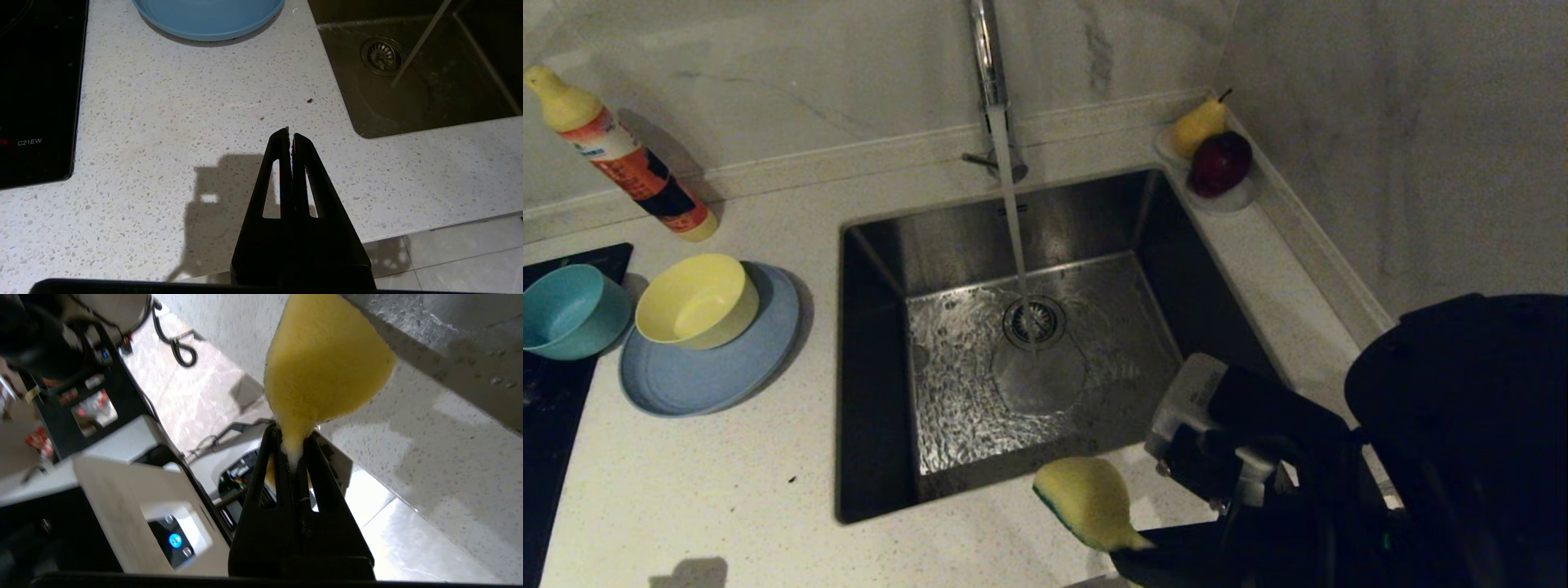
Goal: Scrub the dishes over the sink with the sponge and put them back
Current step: Pick up a bowl and the sponge
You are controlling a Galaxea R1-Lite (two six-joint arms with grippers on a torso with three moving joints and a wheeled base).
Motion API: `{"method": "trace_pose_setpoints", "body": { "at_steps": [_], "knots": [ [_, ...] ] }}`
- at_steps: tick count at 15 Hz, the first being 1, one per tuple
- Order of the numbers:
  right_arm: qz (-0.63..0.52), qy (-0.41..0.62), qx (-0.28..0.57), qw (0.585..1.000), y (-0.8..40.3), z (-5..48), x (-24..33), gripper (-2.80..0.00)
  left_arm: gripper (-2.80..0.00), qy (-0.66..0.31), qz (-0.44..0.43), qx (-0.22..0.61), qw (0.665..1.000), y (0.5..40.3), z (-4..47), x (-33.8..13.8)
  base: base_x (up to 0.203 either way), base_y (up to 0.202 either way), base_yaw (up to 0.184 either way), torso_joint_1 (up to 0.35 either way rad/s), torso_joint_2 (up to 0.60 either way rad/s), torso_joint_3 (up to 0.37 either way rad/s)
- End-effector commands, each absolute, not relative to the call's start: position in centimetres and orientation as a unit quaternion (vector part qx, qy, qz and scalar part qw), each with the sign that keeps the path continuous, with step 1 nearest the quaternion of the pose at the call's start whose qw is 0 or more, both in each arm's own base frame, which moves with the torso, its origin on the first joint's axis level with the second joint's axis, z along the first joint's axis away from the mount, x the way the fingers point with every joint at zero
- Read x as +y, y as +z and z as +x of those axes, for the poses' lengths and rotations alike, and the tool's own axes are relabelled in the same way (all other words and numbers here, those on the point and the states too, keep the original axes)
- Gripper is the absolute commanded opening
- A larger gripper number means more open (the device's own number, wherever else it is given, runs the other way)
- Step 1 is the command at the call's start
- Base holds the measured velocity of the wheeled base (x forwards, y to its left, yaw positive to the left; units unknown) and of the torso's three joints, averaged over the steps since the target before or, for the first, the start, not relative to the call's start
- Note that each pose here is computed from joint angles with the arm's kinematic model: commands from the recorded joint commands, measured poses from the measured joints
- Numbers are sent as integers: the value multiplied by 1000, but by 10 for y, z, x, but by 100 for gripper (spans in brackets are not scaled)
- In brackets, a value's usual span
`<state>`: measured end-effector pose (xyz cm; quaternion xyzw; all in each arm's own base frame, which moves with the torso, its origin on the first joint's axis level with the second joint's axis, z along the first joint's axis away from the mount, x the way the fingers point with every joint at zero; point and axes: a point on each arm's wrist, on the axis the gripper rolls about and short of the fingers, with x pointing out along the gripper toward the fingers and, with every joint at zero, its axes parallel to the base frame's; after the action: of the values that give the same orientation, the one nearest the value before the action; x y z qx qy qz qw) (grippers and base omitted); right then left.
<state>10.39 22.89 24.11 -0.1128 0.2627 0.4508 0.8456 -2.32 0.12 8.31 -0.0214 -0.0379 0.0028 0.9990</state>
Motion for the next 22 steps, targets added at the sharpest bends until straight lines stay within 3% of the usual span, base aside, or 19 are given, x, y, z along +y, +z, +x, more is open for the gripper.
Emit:
{"method": "trace_pose_setpoints", "body": {
  "at_steps": [1,4,6,12,14,16,22],
  "knots": [
    [-108,445,264,849,242,108,230,-280,-280,3,-21,-21,1000,75,-21,1,0,0,0,0,0,0],
    [-104,434,276,851,237,118,227,-280,-280,9,-15,-24,1000,75,-21,1,0,0,0,0,0,0],
    [-99,441,271,850,242,116,222,-280,-280,23,-6,-60,998,98,-27,2,0,0,0,0,0,0],
    [-94,431,260,859,251,112,208,-280,-280,78,-8,-135,988,261,-35,5,0,0,0,0,0,0],
    [-95,429,257,861,252,113,207,-280,-280,148,-2,-113,983,307,-8,7,0,0,0,0,0,0],
    [-97,425,259,862,250,116,210,-280,-280,206,19,-60,977,330,30,9,0,0,0,0,0,0],
    [-96,420,256,865,251,120,210,-280,-280,283,37,78,955,339,177,20,0,0,0,0,0,0]
  ]
}}
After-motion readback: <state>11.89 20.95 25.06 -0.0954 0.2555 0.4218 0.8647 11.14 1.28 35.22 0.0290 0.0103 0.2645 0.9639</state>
